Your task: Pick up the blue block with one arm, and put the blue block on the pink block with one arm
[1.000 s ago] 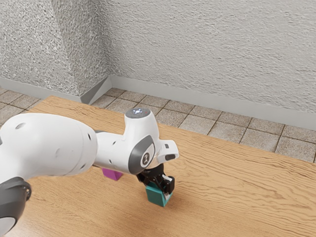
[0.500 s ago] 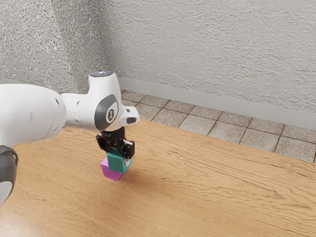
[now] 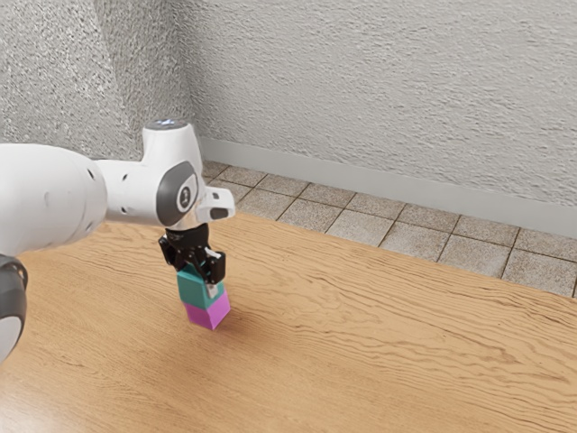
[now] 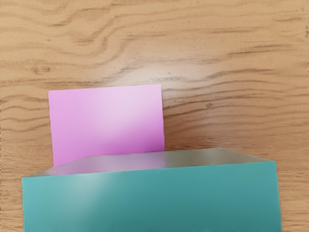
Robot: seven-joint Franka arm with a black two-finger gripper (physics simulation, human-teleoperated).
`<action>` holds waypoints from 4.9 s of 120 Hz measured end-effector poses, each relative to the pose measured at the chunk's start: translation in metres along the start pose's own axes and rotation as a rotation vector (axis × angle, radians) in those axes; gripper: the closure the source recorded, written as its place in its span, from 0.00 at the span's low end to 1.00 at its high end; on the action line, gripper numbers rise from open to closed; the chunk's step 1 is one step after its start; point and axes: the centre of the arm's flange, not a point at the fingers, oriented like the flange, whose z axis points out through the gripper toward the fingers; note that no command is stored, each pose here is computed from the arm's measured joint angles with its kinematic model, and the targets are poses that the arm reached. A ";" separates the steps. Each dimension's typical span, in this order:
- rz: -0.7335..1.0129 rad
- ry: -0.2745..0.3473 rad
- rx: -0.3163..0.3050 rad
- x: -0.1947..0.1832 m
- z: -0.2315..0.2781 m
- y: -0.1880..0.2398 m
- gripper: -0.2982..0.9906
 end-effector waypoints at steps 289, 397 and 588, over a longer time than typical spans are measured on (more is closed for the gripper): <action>-0.081 0.149 0.012 -0.002 0.007 -0.027 0.48; -0.016 0.152 0.004 -0.003 0.007 -0.029 0.48; -0.020 0.140 -0.007 0.000 0.014 -0.026 0.26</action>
